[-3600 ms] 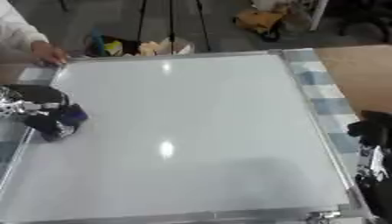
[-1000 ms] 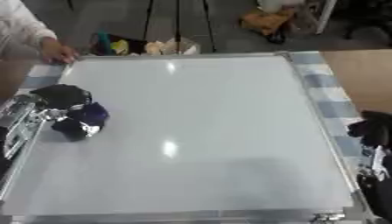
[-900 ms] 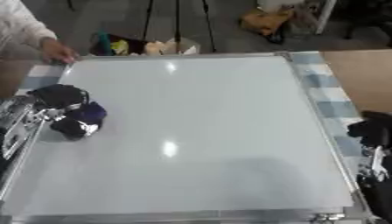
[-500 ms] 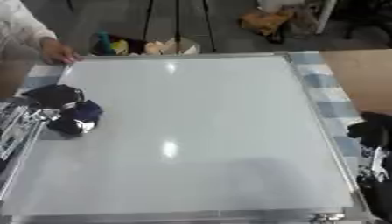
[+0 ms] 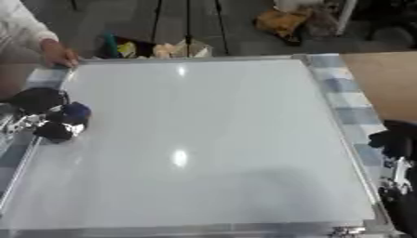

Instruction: Wipe the whiteboard clean with a brush.

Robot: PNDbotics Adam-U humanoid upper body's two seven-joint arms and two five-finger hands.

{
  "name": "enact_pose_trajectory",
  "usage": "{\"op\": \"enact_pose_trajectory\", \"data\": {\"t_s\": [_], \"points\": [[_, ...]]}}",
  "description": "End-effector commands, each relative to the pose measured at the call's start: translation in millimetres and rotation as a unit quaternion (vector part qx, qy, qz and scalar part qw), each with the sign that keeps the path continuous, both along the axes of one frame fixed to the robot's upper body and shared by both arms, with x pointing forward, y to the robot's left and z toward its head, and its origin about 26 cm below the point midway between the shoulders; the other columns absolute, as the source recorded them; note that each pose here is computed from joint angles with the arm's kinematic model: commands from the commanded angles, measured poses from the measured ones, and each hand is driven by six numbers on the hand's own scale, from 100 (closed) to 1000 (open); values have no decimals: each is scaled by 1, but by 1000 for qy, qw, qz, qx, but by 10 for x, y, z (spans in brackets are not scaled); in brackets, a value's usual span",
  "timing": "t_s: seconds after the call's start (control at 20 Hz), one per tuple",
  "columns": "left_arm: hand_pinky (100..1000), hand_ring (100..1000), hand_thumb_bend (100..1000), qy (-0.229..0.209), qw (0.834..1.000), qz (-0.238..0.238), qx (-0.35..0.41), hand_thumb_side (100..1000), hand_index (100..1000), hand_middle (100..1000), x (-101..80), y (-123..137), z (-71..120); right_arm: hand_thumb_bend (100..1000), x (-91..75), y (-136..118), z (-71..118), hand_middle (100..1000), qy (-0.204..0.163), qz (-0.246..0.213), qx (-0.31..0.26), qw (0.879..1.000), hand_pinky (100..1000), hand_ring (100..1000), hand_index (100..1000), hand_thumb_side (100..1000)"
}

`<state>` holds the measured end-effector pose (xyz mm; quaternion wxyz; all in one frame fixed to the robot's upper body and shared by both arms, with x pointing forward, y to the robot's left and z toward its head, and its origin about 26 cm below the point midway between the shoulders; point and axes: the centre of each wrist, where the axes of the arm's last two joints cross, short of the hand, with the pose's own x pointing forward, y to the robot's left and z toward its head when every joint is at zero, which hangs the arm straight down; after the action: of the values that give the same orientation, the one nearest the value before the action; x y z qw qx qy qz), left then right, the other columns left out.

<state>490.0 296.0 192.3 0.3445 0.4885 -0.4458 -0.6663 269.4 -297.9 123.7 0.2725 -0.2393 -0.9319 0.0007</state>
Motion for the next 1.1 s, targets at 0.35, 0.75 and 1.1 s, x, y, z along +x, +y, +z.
{"op": "enact_pose_trajectory", "data": {"t_s": [0.35, 0.75, 1.1], "points": [[546, 533, 100, 29, 995, 76, 58, 670, 455, 308, -49, 389, -255, 100, -15, -3, 69, 422, -12, 0, -11, 1000, 469, 526, 674, 665], [542, 530, 100, 25, 996, 72, 51, 675, 455, 303, -37, 362, -246, 100, -12, 0, 73, 422, -11, 2, -12, 1000, 470, 527, 675, 664], [538, 528, 100, 43, 997, 51, 50, 697, 453, 301, -24, 280, -231, 100, -12, -4, 75, 423, -12, 3, -12, 1000, 470, 527, 675, 662]]}}
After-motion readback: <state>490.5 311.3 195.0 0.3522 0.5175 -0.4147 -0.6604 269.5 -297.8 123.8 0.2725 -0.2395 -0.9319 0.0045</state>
